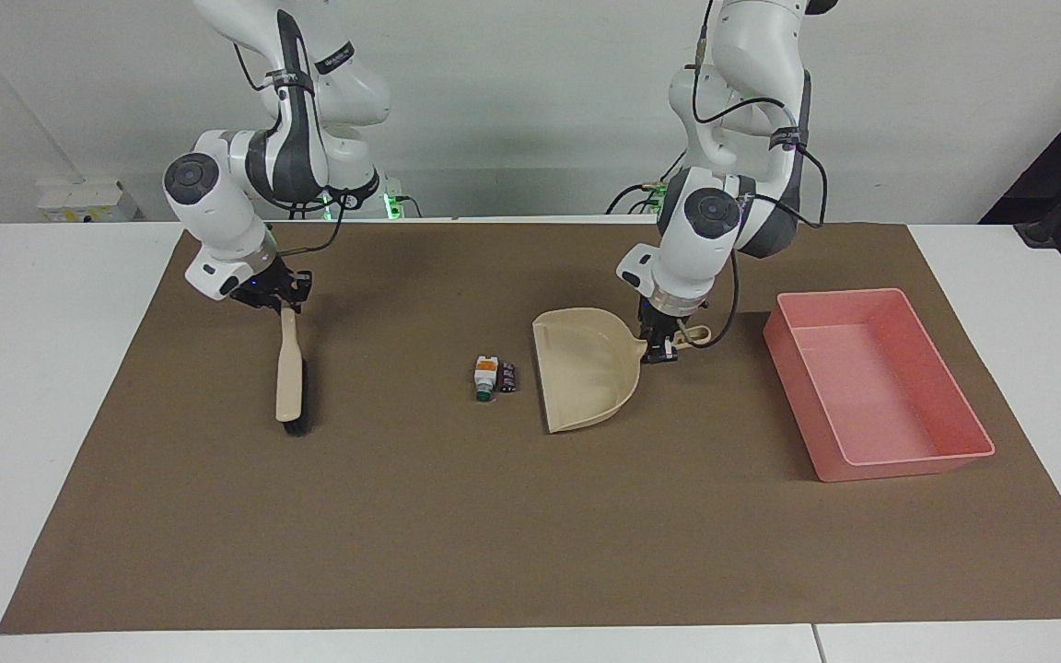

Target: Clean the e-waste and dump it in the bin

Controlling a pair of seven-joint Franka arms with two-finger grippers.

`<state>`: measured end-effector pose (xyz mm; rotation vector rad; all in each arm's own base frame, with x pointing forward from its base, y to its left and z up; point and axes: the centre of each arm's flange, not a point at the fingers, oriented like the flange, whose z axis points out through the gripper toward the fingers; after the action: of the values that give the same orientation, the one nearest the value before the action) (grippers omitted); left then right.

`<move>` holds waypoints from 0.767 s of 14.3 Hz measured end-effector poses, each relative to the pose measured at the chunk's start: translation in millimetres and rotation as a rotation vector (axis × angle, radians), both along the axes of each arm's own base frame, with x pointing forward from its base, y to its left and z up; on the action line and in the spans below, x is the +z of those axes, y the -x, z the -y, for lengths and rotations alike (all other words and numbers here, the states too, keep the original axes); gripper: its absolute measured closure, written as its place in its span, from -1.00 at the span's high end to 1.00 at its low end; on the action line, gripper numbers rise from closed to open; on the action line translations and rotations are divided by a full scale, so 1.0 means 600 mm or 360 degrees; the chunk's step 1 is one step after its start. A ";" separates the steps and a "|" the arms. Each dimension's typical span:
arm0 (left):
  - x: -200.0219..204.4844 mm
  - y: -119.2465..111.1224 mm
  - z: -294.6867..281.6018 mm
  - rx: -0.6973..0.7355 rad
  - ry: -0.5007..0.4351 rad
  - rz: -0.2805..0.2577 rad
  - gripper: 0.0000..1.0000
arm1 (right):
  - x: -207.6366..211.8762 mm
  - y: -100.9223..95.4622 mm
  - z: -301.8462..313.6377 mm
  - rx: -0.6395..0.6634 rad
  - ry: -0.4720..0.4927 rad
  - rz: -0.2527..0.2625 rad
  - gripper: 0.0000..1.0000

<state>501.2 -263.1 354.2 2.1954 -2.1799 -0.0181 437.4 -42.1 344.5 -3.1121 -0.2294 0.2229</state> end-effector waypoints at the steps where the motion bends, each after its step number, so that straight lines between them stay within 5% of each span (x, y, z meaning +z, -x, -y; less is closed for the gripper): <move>1: 0.000 0.001 0.002 0.0002 -0.0029 0.0013 -0.33 | 0.000 -0.001 -0.006 -0.0002 0.0002 0.0001 -0.47; 4: 0.003 0.012 0.024 -0.0014 -0.0150 0.0076 -0.33 | 0.001 -0.003 -0.032 -0.0007 0.0011 0.0005 -0.47; 11: 0.011 0.021 0.038 0.0005 -0.0216 0.0046 -0.33 | 0.069 -0.028 -0.113 0.0071 0.0029 -0.0020 -0.47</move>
<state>488.3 -286.1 360.8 2.2826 -2.2533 -0.1392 454.1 25.9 386.0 -3.1249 -0.2981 0.2461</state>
